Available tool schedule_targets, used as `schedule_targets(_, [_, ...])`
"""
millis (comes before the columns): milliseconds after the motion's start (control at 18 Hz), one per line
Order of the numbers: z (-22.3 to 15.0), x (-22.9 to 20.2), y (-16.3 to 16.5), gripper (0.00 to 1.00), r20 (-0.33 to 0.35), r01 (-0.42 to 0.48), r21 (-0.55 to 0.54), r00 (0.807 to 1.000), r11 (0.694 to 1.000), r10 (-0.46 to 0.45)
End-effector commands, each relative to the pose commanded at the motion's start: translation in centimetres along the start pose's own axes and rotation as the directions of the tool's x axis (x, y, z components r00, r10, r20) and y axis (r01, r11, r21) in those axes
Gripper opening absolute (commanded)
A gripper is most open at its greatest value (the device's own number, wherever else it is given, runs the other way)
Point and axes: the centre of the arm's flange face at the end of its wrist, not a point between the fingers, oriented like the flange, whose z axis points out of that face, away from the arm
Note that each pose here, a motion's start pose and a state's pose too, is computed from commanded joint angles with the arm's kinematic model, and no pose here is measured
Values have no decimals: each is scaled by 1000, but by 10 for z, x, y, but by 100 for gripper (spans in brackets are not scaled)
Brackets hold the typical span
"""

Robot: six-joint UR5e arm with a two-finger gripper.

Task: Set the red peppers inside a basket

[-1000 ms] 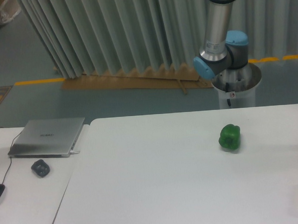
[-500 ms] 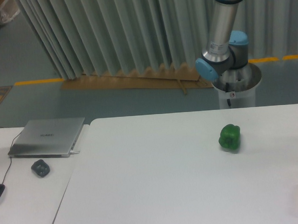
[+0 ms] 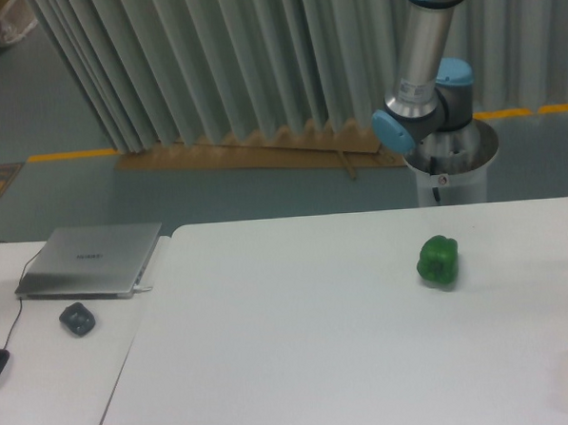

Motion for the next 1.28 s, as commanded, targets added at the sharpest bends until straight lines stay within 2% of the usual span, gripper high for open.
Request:
schedule_targets(167, [-8, 12, -44, 100, -5, 96, 84, 995, 992, -96])
schedule_targets(333, [-15, 17, -51, 100, 2, 102, 124, 995, 987, -103])
schedule_targets(444, [-30, 27, -68, 100, 13, 135, 128, 990, 982, -138])
schedule_targets(611, [-39, 45, -110, 100, 11, 87, 138, 996, 987, -89])
schedule_targets(833, [-45, 78, -154, 100, -15, 102, 130, 995, 986, -101])
schedule_targets(1056, [-47, 92, -182, 100, -20, 90, 139, 996, 986, -88])
schedule_targets(1278, [-44, 95, -186, 100, -35, 109, 140, 994, 984, -105])
